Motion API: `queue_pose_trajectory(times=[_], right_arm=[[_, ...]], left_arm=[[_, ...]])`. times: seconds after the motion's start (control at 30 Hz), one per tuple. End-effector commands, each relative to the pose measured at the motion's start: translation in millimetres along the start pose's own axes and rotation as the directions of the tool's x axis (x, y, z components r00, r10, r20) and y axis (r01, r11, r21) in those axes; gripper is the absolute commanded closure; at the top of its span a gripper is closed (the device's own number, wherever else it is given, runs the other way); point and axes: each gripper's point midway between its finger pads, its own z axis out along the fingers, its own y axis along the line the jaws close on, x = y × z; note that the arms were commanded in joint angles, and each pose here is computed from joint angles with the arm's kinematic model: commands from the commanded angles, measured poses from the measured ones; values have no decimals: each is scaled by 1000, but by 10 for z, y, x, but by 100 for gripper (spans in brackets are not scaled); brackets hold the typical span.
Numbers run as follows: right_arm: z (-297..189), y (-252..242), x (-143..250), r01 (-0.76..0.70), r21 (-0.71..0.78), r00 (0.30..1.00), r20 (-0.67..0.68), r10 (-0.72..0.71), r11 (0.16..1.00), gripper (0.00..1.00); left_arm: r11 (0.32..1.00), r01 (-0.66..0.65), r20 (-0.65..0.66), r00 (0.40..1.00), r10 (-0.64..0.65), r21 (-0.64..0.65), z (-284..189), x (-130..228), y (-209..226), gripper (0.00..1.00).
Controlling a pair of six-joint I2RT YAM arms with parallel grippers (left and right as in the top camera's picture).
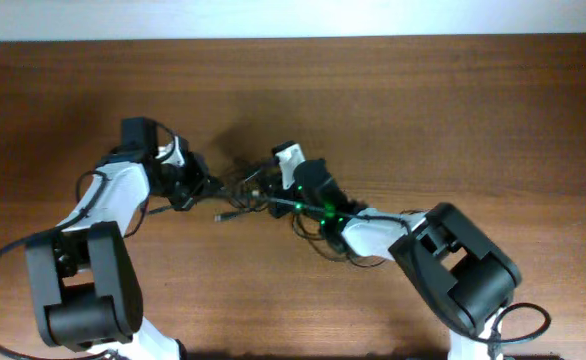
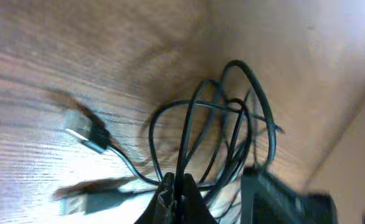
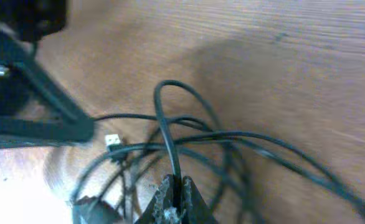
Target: Untangle cables
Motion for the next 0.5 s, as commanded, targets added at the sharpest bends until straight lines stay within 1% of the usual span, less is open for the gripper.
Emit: queue_pose_trajectory(times=[0.0,0.03,0.1,0.13,0.2,0.23,0.27,0.33,0.37,0.4,0.47], right_arm=[[-85,-193,-55,-138,-34,990,-40,137,990,96],[-111,-317,-28,-174,-6,983,-55,173,985,96],[-173,-568,62,-214,59,971,-91,219,975,96],[-191,-627,93,-225,76,967,-103,232,971,96],[-226,-732,136,-242,104,960,-117,254,965,96],[-230,-746,138,-244,107,959,-118,256,964,96],[-230,-743,140,-245,106,959,-119,257,964,96],[-260,-736,126,-286,109,947,-121,298,952,96],[-294,-712,96,-292,94,945,-128,302,952,96],[-378,-685,43,-305,82,939,-141,314,949,96],[-574,-726,-4,-328,123,924,-164,345,937,96]], left_arm=[[979,-116,-20,992,121,166,-154,20,-133,100],[978,-120,-13,992,124,172,-177,-1,-119,100],[954,-198,-4,979,204,226,-206,18,-196,100],[957,-214,11,976,216,194,-195,-20,-150,100],[982,-190,54,980,190,5,-163,-161,152,100],[989,-100,86,990,110,-107,-176,-231,349,100],[972,44,148,989,-9,-230,-225,-297,588,100],[902,220,250,959,-131,-372,-341,-329,907,100],[884,252,269,951,-151,-395,-367,-325,964,100],[881,255,271,950,-153,-399,-371,-323,972,100],[880,256,269,951,-155,-400,-372,-315,976,100]])
